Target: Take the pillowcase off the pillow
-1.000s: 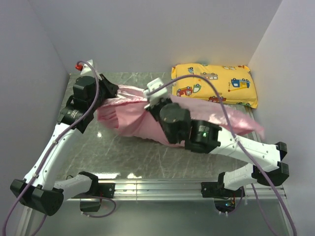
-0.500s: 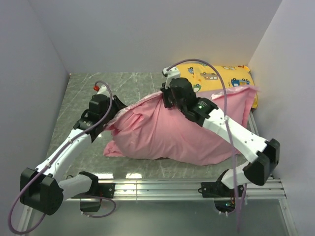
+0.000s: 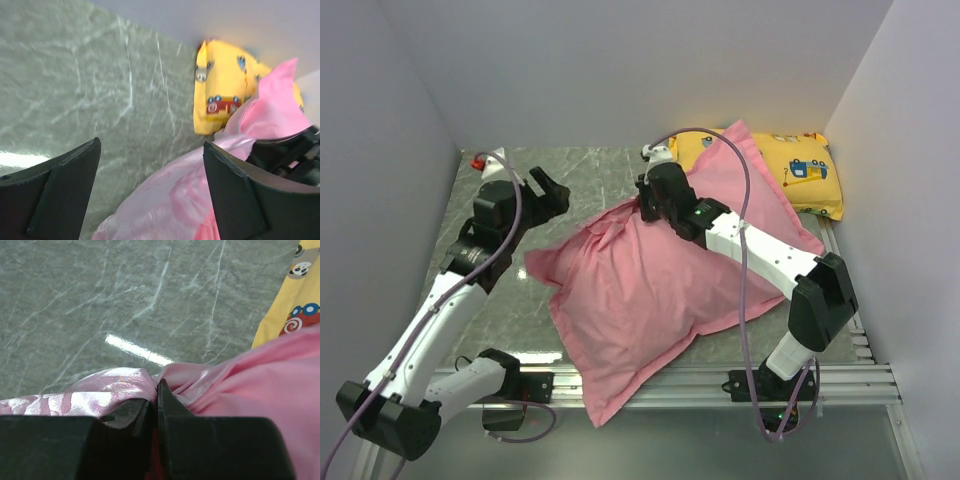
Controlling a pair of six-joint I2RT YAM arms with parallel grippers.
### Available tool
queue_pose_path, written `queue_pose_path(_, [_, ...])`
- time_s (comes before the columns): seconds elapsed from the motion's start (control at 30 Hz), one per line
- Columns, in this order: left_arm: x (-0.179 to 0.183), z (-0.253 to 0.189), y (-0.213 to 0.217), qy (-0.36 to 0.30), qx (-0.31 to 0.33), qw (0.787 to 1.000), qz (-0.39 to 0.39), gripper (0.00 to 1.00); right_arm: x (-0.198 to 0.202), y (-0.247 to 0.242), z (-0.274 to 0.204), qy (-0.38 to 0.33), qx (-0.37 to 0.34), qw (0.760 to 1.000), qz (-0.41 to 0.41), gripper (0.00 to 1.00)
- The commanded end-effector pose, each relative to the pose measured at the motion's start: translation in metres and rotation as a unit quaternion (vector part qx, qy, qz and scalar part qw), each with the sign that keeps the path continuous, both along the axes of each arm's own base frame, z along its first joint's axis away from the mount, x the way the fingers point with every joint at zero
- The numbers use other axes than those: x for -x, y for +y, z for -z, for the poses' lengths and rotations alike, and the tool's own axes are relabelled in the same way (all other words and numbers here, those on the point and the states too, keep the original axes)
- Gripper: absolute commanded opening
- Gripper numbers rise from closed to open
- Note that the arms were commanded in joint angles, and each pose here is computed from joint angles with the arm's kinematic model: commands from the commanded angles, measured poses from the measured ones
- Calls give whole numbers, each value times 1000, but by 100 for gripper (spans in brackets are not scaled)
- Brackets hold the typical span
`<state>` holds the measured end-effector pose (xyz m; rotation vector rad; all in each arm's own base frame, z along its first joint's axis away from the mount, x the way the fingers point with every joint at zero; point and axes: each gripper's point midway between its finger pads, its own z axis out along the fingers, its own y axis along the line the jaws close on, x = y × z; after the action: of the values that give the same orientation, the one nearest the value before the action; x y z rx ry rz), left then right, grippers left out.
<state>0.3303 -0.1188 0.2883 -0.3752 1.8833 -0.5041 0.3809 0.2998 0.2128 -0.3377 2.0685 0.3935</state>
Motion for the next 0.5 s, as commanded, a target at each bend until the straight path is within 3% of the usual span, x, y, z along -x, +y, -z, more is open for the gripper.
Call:
queue_pose_path(0.0, [10, -29, 26, -32, -34, 998, -39, 89, -13, -9, -22, -26, -16, 998, 48, 11])
queue_pose_path(0.1, [19, -44, 36, -48, -38, 997, -49, 93, -21, -17, -20, -13, -17, 996, 81, 11])
queue_pose_path(0.2, [27, -56, 22, -53, -22, 998, -7, 91, -32, -24, -24, -5, -34, 994, 107, 7])
queue_pose_path(0.47, [54, 9, -1, 22, 41, 998, 45, 89, -78, -60, -40, -1, -84, 975, 206, 2])
